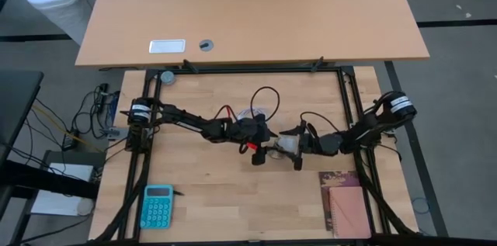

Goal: Screw lightbulb
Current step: Insert the white lightbulb into the lamp socket

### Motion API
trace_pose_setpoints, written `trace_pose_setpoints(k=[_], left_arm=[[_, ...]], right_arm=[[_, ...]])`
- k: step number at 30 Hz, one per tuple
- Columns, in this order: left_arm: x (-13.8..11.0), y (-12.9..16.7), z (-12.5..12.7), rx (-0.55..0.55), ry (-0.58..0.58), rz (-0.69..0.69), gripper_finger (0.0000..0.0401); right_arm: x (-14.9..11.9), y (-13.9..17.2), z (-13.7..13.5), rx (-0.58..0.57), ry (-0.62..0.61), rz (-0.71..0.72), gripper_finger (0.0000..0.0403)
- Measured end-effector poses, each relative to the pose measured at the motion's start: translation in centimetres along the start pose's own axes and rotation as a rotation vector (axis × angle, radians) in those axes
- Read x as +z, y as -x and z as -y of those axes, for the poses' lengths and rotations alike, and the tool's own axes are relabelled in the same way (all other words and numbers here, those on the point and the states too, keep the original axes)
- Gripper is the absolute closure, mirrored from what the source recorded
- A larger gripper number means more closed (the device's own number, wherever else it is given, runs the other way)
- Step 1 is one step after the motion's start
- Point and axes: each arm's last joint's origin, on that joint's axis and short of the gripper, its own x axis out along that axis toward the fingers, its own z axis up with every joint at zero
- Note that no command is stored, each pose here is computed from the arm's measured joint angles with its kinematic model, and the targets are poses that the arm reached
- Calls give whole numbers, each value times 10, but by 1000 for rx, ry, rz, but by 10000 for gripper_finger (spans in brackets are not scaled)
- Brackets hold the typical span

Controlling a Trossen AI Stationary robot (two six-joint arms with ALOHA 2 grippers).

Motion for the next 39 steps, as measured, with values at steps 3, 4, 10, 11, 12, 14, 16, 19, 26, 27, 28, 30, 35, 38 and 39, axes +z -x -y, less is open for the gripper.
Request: trace_pose_setpoints(k=[3, 4, 10, 11, 12, 14, 16, 19, 26, 27, 28, 30, 35, 38, 39], left_arm=[[0, 0, 0, 9, 0, -1, 170], [0, 0, 0, 11, 0, -1, 170], [-3, 0, 0, 34, 18, -29, 170], [-4, 0, -1, 39, 23, -38, 170], [-5, 0, -1, 41, 24, -50, 170], [-7, 0, -1, 42, 24, -69, 170], [-7, 0, 0, 45, 28, -76, 170], [-7, 0, 2, 48, 25, -75, 170], [-7, 3, 4, 49, 4, -103, 170], [-6, 4, 4, 49, 4, -106, 170], [-6, 5, 4, 49, 3, -109, 170], [-5, 5, 4, 49, 3, -112, 170], [-5, 5, 4, 50, 6, -112, 170], [-5, 5, 5, 50, 5, -112, 170], [-5, 5, 5, 50, 4, -112, 170]], right_arm=[[6, -3, 0, 19, -2, -11, 85], [7, -5, 0, 22, 7, -28, 89], [15, -18, -2, 12, 51, -157, 96], [16, -20, -2, 7, 57, -179, 96], [18, -21, -1, 3, 62, -195, 96], [23, -23, -2, 0, 69, -211, 96], [27, -24, -1, -1, 71, -218, 96], [31, -23, 1, 2, 76, -235, 96], [39, -27, 5, 30, 61, -286, 96], [39, -28, 5, 33, 59, -295, 96], [39, -28, 5, 33, 59, -302, 96], [40, -29, 6, 42, 58, -305, 96], [41, -31, 8, 42, 71, -307, 96], [40, -31, 8, 41, 76, -313, 96], [40, -31, 8, 42, 78, -314, 96]])
